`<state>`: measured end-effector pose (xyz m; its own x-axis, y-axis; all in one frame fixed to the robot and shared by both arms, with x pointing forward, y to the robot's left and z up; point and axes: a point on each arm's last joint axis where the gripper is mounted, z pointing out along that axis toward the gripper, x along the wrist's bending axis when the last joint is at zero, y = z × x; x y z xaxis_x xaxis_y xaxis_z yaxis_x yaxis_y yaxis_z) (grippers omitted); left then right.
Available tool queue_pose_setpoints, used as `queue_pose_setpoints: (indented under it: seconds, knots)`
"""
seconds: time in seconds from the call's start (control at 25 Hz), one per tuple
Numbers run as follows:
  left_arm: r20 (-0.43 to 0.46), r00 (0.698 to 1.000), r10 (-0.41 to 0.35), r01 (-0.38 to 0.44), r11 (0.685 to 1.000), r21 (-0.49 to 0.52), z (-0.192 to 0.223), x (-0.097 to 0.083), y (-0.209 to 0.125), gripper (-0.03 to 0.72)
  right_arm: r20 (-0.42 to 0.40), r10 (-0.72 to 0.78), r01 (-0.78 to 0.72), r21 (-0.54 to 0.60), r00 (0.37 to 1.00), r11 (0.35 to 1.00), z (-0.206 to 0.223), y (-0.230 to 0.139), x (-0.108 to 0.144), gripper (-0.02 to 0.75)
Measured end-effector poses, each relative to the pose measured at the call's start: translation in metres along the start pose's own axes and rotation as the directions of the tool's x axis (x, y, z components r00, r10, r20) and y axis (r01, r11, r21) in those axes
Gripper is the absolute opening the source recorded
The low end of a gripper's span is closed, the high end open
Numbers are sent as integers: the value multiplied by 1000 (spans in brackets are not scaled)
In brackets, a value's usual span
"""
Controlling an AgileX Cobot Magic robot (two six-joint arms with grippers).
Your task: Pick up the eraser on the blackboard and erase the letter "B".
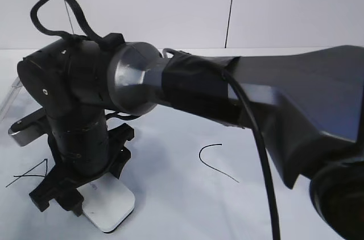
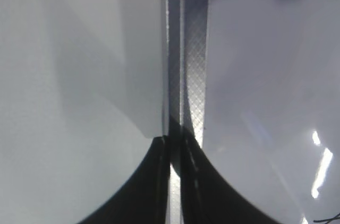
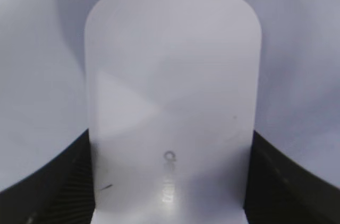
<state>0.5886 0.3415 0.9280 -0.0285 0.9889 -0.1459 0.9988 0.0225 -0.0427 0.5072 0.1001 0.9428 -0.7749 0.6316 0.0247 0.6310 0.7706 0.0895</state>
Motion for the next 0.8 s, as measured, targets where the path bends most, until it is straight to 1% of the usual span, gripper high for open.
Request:
queue_pose_setpoints:
  seconds: [0.16,0.28,0.52,0.8]
  knots:
    - [0,1000,0,0,1000,0,0,0,0,17,-11,21,-21,1,1000,1000,0,1,-7,522]
    - [0,1000,0,0,1000,0,0,0,0,17,-11,49,-49,0,999,999,0,2,-20,522]
    - [0,1000,0,0,1000,0,0,0,0,17,-3,142,-142,-3,990,990,-2,2,-65,522]
    - [2,1000,-1,1,1000,0,0,0,0,17,18,278,-278,-10,960,961,-4,-6,-132,522]
